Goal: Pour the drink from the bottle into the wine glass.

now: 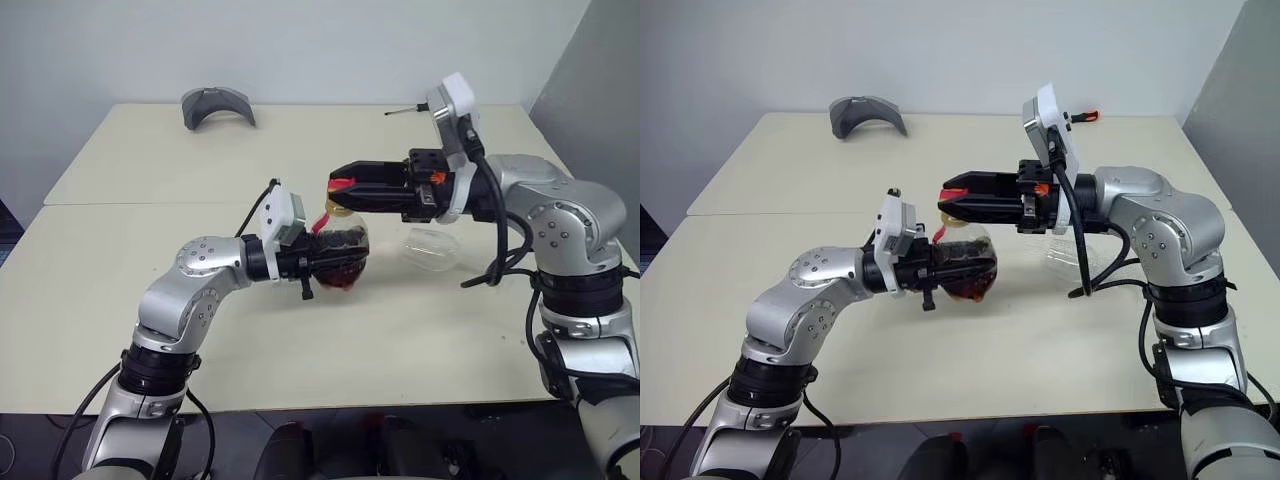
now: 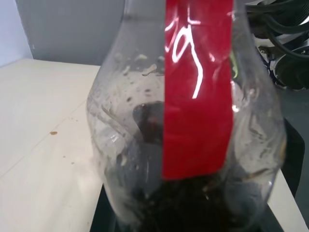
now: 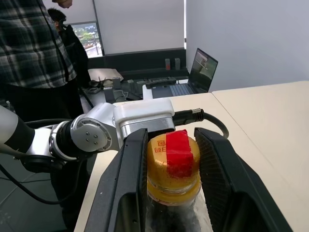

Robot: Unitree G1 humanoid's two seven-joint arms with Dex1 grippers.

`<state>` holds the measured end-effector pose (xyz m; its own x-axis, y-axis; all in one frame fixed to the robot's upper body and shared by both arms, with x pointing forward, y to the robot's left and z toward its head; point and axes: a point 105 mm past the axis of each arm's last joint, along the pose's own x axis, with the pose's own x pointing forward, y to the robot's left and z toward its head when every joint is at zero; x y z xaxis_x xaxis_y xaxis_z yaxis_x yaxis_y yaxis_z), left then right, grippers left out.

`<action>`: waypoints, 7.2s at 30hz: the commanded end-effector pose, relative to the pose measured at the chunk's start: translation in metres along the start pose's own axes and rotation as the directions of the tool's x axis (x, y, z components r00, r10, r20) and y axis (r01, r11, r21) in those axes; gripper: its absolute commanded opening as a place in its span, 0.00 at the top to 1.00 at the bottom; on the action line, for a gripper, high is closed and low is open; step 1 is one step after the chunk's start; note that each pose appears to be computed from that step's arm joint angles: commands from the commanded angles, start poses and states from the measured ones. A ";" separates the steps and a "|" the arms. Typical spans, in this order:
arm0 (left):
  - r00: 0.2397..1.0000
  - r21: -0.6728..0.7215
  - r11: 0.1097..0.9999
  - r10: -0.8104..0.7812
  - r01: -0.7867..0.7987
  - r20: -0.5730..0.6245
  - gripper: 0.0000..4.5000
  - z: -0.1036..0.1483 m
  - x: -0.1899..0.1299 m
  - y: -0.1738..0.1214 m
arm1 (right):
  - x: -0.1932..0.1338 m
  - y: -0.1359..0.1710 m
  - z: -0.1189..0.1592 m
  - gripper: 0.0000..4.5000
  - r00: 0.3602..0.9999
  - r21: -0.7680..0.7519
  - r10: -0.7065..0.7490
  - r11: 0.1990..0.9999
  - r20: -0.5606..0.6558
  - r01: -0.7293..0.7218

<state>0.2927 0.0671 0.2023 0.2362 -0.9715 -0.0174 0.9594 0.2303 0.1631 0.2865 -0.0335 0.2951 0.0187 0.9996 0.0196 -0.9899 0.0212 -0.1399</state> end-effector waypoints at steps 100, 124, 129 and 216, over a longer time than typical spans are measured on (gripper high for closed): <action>0.998 -0.060 0.997 0.044 -0.041 0.048 0.78 0.000 0.001 -0.017 | -0.157 0.039 -0.205 0.46 0.136 -0.043 -0.911 0.165 -0.390 0.985; 0.639 -0.008 0.640 0.768 -0.768 0.039 0.78 -0.021 -0.080 0.113 | -0.043 0.038 -0.074 0.01 0.855 -0.054 -0.506 0.862 -0.114 0.504; 0.482 0.023 0.482 0.873 -0.876 0.071 0.78 -0.019 -0.111 0.145 | -0.028 0.021 -0.065 0.01 0.887 -0.037 -0.462 0.887 -0.027 0.461; 0.992 0.073 0.997 0.046 -0.037 -0.120 0.00 -0.053 -0.016 -0.018 | -0.168 0.005 -0.136 0.00 0.403 -0.618 -0.829 0.558 -0.387 0.554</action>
<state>0.2783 0.0840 0.1417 0.3130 -0.9394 -0.1397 0.9398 0.2852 0.1883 0.2982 -0.1936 0.1535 0.8774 0.4056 -0.2563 -0.4705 0.6221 -0.6258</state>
